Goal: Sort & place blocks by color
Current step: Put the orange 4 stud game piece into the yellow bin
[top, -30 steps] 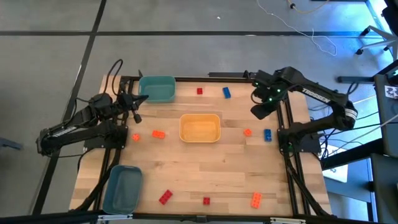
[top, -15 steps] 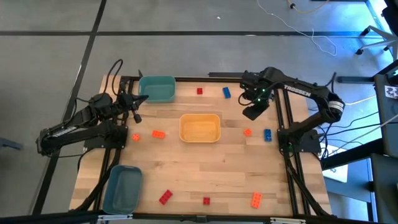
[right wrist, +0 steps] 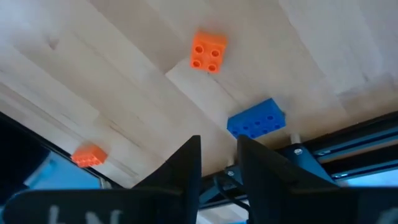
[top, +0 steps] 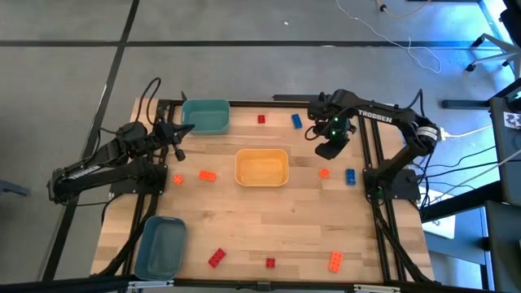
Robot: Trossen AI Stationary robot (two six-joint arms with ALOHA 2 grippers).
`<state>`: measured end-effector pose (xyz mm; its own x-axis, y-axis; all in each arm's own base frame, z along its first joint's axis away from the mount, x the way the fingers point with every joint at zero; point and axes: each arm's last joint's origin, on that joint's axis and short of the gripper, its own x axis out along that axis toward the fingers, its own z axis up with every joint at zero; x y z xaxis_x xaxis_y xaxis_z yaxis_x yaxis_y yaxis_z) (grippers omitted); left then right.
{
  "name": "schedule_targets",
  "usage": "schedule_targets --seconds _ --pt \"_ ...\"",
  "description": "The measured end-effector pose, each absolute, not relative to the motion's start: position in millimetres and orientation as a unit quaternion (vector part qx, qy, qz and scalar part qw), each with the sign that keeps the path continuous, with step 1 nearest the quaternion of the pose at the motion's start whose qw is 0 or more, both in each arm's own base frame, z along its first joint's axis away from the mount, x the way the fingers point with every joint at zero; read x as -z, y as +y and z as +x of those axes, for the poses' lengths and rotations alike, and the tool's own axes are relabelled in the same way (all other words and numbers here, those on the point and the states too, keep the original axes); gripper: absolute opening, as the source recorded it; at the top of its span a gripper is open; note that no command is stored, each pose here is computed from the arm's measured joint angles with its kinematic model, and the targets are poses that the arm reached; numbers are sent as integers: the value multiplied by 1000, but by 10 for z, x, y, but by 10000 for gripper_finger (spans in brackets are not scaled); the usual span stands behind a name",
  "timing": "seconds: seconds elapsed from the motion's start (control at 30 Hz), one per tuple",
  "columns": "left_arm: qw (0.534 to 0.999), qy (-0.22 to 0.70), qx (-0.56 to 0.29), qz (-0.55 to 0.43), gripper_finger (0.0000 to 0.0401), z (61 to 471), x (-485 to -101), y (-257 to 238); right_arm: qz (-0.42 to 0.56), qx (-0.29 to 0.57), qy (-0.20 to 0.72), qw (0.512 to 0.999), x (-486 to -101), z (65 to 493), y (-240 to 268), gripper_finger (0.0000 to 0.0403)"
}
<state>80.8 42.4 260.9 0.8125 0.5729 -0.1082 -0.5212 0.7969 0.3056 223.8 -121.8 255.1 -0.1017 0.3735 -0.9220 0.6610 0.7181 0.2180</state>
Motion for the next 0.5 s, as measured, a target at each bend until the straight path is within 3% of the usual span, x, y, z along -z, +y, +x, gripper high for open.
schedule_targets --seconds 0.23,0.5 --pt "943 98 -290 132 0 808 -2609 425 333 102 749 563 -2471 2275 -1237 98" --pt "943 98 -290 132 0 808 -2609 424 332 102 746 569 -2450 2298 -1250 40"
